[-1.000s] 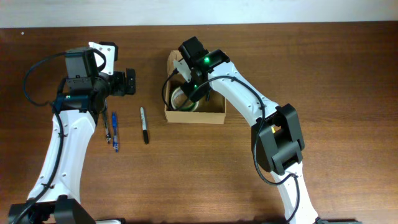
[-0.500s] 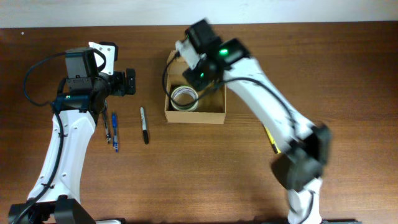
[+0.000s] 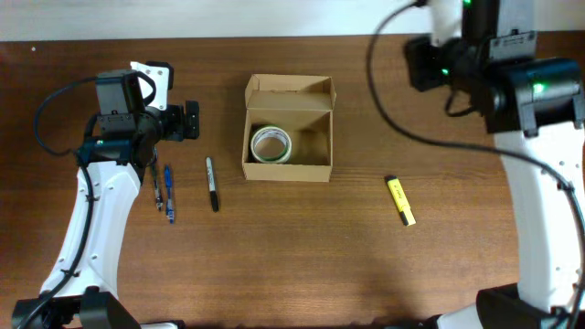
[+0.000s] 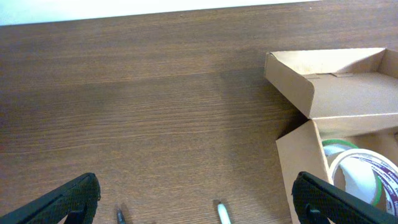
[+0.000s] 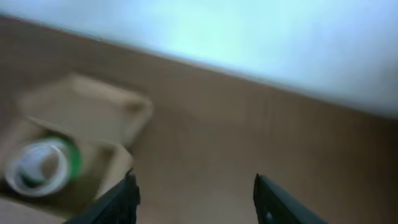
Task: Pack container
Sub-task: 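Move the right gripper to the yellow highlighter and grasp it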
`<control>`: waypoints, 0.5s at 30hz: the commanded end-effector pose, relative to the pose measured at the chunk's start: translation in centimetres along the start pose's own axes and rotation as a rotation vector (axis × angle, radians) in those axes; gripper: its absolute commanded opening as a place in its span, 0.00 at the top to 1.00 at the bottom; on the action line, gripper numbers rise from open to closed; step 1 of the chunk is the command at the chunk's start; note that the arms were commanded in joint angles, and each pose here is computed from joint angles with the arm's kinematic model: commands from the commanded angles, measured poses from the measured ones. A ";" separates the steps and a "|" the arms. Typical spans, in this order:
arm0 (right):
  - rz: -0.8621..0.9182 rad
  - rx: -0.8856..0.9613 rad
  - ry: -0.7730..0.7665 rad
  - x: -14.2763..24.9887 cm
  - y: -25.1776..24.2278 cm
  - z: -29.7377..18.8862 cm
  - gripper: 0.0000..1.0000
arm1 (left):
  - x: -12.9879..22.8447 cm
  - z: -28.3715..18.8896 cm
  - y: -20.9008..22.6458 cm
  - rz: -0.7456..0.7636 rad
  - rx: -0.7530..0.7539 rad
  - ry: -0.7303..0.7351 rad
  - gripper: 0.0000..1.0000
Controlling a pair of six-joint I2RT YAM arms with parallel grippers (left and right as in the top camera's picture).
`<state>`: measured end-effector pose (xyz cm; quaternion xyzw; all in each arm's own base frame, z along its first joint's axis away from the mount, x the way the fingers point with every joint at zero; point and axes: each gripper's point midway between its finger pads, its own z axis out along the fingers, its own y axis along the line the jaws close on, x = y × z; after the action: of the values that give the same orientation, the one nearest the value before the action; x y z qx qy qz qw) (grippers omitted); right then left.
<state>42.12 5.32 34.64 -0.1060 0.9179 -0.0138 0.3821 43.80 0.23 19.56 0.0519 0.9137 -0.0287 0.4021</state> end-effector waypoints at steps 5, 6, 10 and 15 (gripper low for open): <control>0.119 -0.053 0.428 13.3 0.9 7.4 0.34 | -0.5 -0.1 0.2 0.016 -0.007 -0.008 0.01; 0.119 -0.058 0.490 15.4 1.2 7.9 0.34 | -0.5 -0.1 0.2 0.016 -0.007 -0.008 0.01; 0.145 -0.064 0.646 21.2 2.1 9.0 0.34 | -0.5 -0.1 0.2 0.016 -0.007 -0.008 0.01; 0.149 -0.075 0.746 26.1 2.9 10.0 0.34 | -0.5 -0.1 0.2 0.016 -0.007 -0.008 0.01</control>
<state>31.87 3.20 10.30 -0.0502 0.9981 0.0033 0.0342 43.79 0.23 19.55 0.0519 0.9138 -0.0288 0.4019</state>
